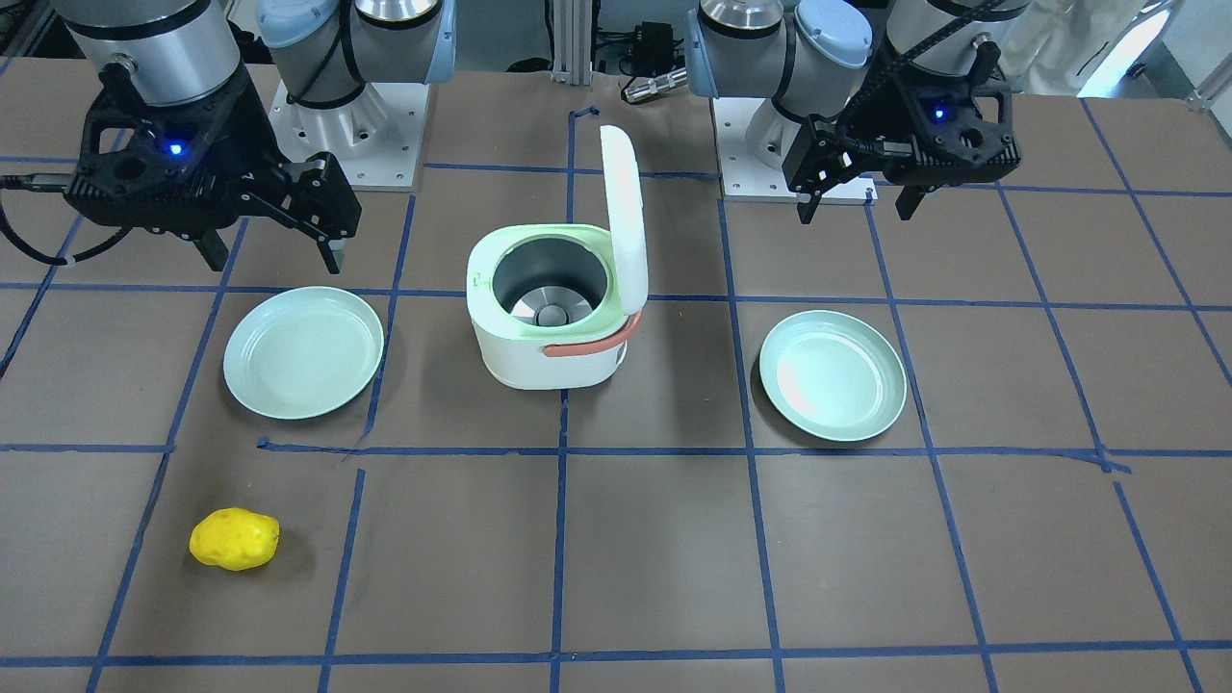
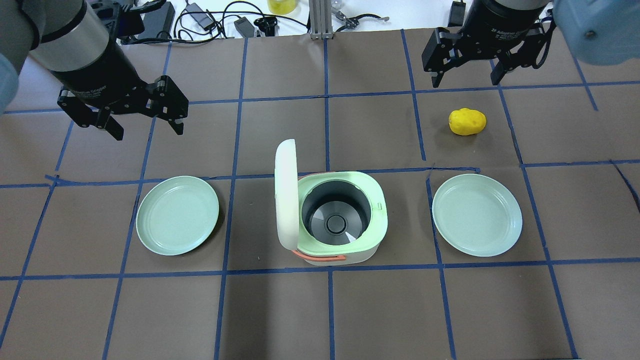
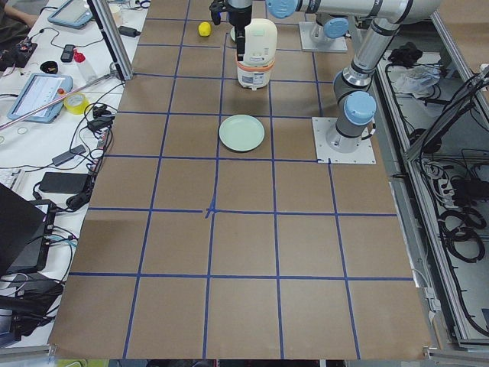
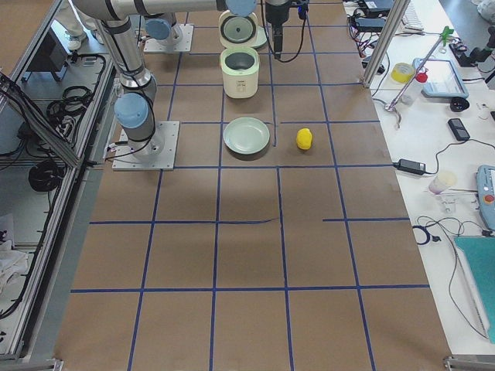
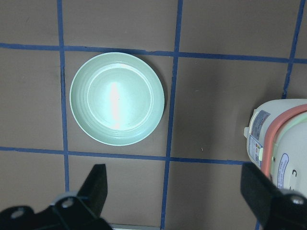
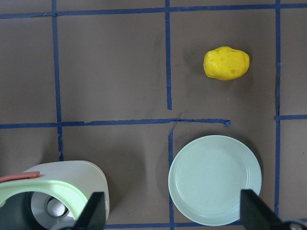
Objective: Press rice cooker button
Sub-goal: 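Lift the right gripper away as the rice cooker lid springs open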
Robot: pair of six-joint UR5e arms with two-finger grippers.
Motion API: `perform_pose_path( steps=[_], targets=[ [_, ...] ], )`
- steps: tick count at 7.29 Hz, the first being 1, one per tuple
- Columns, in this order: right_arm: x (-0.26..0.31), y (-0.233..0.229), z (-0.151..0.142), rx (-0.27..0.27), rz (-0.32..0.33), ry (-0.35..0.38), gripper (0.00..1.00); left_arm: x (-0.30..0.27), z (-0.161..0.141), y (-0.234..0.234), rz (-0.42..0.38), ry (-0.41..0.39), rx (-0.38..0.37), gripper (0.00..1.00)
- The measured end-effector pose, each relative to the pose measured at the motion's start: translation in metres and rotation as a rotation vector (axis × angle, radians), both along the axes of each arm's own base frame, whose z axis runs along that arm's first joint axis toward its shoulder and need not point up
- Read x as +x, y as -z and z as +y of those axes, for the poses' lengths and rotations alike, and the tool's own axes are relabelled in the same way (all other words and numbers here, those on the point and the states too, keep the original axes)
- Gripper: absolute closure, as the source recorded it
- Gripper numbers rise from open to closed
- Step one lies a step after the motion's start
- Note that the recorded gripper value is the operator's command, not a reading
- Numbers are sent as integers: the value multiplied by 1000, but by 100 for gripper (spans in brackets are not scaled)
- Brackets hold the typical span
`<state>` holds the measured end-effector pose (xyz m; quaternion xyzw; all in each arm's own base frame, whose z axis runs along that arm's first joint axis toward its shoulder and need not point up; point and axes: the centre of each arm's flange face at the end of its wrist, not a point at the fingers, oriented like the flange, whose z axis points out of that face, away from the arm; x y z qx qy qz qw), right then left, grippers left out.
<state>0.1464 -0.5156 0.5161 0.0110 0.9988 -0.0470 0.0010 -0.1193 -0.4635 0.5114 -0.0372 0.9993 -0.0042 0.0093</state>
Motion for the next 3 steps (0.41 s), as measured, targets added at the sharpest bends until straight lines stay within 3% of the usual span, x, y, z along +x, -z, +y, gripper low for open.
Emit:
perform_pose_path(
  steps=[3],
  targets=[
    [-1,0,1,2,6,6,0,0,0,0,0,0,0,0]
  ],
)
